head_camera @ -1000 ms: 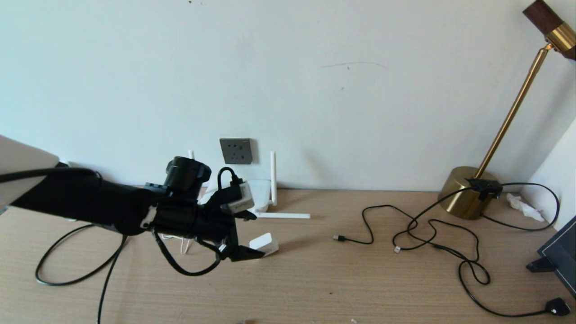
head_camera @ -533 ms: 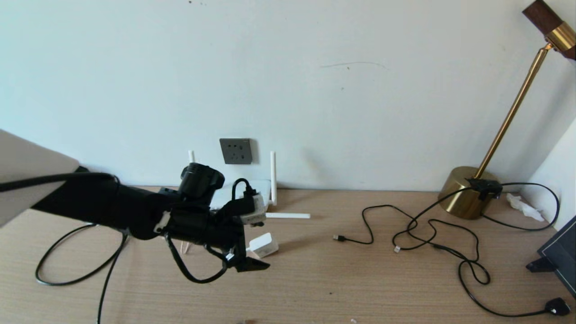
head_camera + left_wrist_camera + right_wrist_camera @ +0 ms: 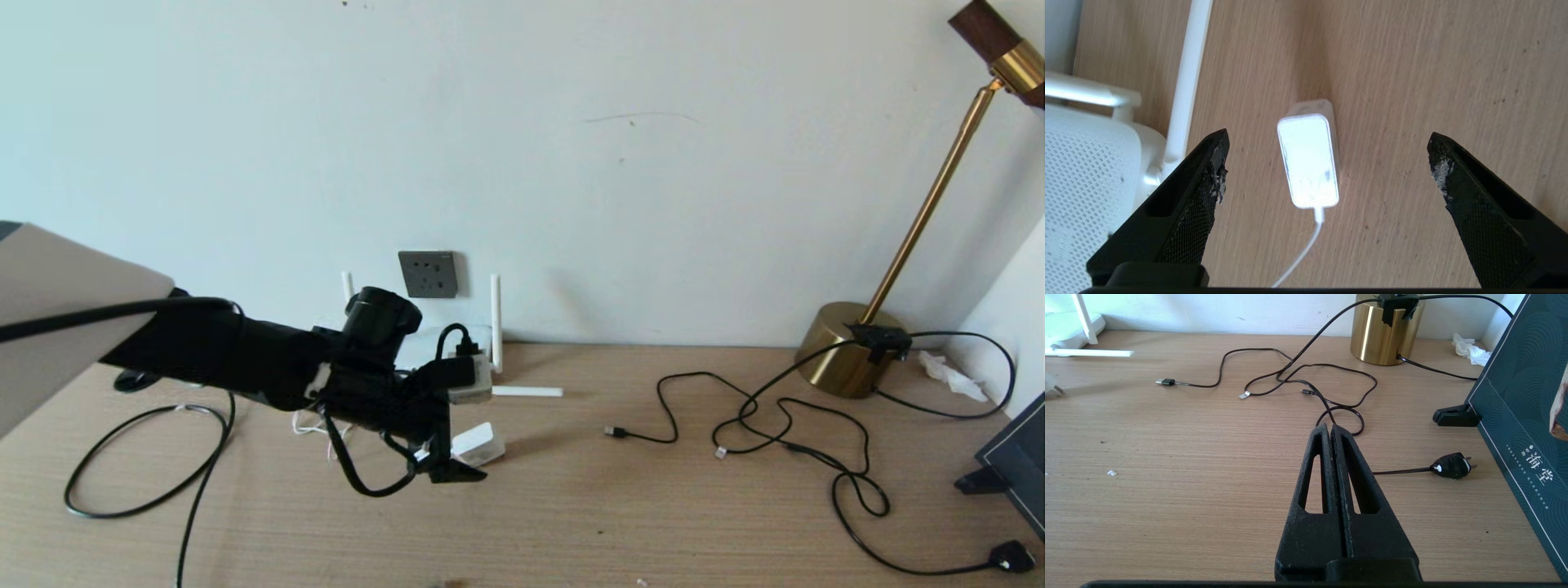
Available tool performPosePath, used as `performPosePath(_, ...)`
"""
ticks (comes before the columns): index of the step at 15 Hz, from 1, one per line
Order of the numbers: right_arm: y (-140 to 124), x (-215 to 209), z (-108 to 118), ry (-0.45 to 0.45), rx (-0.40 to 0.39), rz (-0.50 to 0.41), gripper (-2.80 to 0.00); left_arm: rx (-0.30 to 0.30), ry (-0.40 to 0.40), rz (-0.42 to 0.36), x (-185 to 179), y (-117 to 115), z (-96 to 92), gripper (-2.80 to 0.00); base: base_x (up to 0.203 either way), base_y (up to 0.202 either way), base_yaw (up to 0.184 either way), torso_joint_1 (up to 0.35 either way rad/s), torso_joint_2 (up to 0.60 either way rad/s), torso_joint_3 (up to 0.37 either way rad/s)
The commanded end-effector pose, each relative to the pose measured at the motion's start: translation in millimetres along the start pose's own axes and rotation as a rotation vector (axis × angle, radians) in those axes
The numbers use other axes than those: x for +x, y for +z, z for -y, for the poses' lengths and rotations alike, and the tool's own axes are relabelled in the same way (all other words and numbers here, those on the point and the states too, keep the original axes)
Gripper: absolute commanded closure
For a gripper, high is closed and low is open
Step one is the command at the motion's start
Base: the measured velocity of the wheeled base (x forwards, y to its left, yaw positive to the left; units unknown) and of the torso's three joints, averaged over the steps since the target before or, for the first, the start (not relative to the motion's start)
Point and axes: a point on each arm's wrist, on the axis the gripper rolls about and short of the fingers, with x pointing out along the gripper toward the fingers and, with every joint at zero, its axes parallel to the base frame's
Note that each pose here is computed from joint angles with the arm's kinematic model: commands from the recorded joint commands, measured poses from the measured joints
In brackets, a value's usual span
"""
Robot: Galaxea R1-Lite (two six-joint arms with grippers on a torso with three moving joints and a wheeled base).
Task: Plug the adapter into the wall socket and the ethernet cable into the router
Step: Pick up plug
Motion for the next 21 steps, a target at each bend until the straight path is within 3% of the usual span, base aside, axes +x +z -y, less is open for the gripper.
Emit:
performPosePath(1, 0.1, 0.0, 0.0, 0.0, 0.0, 0.0, 0.0, 0.005, -0.002, -0.003, 3.2, -0.2, -1.6, -2.8, 0.0, 0.0, 0.0, 0.0, 0.0, 0.0)
performPosePath(21, 0.1, 0.0, 0.0, 0.0, 0.0, 0.0, 0.0, -0.017, -0.041, -0.11, 36.9, -4.9, -12.2, -2.8, 0.0, 0.0, 0.0, 0.0, 0.0, 0.0)
